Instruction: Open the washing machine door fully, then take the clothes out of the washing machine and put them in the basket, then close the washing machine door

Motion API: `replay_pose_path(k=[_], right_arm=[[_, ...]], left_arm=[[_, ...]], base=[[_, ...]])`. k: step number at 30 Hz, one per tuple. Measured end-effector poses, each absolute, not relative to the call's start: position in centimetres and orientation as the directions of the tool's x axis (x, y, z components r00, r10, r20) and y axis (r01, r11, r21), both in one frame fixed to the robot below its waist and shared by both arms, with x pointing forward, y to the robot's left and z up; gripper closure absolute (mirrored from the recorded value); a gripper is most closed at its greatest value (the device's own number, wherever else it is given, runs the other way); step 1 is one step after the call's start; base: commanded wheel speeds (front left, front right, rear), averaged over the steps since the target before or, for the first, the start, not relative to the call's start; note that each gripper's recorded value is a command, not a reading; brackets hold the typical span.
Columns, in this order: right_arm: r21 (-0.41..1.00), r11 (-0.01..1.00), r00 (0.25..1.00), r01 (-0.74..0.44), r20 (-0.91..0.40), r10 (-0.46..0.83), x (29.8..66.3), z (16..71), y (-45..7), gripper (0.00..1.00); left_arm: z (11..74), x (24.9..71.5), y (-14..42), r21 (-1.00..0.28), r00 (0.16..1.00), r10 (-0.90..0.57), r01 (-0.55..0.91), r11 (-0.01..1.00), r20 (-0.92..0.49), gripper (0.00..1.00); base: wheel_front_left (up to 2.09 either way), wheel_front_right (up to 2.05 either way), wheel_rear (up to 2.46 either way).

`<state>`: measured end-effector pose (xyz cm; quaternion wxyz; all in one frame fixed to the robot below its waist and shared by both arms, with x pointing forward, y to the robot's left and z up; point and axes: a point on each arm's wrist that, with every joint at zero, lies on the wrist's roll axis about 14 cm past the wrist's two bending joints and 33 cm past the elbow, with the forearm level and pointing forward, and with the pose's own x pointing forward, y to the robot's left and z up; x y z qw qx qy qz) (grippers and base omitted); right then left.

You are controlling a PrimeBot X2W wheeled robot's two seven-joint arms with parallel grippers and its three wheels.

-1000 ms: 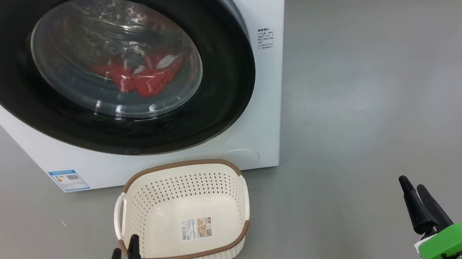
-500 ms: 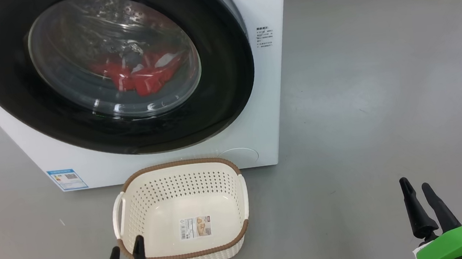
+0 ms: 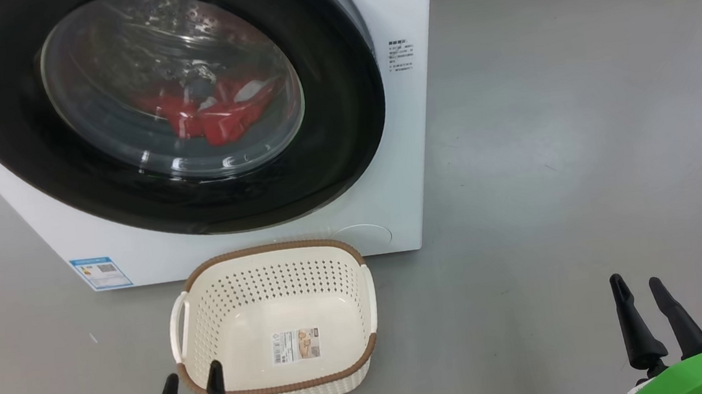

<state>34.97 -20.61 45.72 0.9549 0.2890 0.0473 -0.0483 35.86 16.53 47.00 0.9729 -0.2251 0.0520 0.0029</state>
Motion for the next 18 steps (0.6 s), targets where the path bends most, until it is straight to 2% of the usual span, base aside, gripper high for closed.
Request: replay_pose_path(k=[18], right_arm=[[0.383,0.920,0.996,0.083,-0.070,-0.061,34.8,46.5,-20.9,0.00]], left_arm=[[47.6,35.8,16.6,-0.269,0.998,-0.020,0.005,0.963,-0.054,0.00]], base=[[0.00,0.00,0.00]])
